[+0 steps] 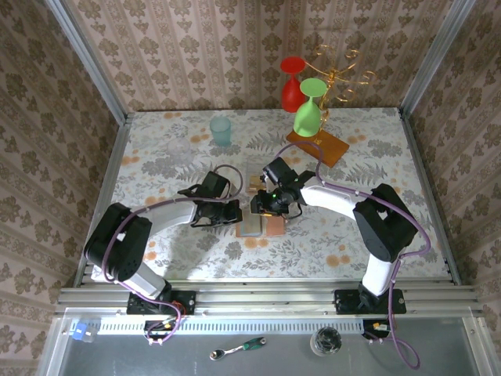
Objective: Take the credit cards out of the card holder
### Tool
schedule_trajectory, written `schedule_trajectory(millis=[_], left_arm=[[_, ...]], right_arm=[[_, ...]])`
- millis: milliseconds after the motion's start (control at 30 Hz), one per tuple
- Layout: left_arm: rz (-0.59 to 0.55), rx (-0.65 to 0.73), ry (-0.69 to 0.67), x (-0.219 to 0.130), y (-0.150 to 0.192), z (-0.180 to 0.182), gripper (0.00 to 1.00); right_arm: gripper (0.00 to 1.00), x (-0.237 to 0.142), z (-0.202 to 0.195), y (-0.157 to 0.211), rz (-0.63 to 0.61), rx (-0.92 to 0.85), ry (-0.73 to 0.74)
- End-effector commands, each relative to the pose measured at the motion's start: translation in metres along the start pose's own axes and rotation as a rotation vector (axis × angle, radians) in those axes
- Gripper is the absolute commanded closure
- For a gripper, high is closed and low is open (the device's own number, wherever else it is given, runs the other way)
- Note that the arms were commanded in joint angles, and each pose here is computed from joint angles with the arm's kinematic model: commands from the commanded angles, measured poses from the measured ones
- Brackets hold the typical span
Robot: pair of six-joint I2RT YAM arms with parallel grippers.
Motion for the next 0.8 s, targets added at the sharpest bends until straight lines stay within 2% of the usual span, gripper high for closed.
schedule_trajectory(millis=[0,167,367,767], left_arm=[[0.001,0.011,-0.034,-0.003,0.006,0.004,1.00],[0.013,0.010,-0.081,-0.002,0.010,0.011,1.00],[0.023,0.002,-0.066,0.005,0.013,0.013,1.00],[0.051,-0.004,-0.086,0.011,0.016,0.018,1.00]], right_arm=[[0.62,-0.004,0.005,0.005,0.012,0.009,-0.033],[0.59,0.001,0.005,0.008,0.025,0.011,-0.042],[0.57,0.006,0.006,0.010,0.042,0.018,-0.041],[0.63,0.018,0.008,0.014,0.087,0.042,-0.077]])
Point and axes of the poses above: each hand's point on the last joint's axis, 136 mm out from that joint toward the fingers, its own x axis out along the fingers, its own z axis along the line the jaws close on, y = z × x, the point moved 5 cm from there along -x, back along the fingers, and after that the axes turned 10 degrees about x, right-handed, at the moved point
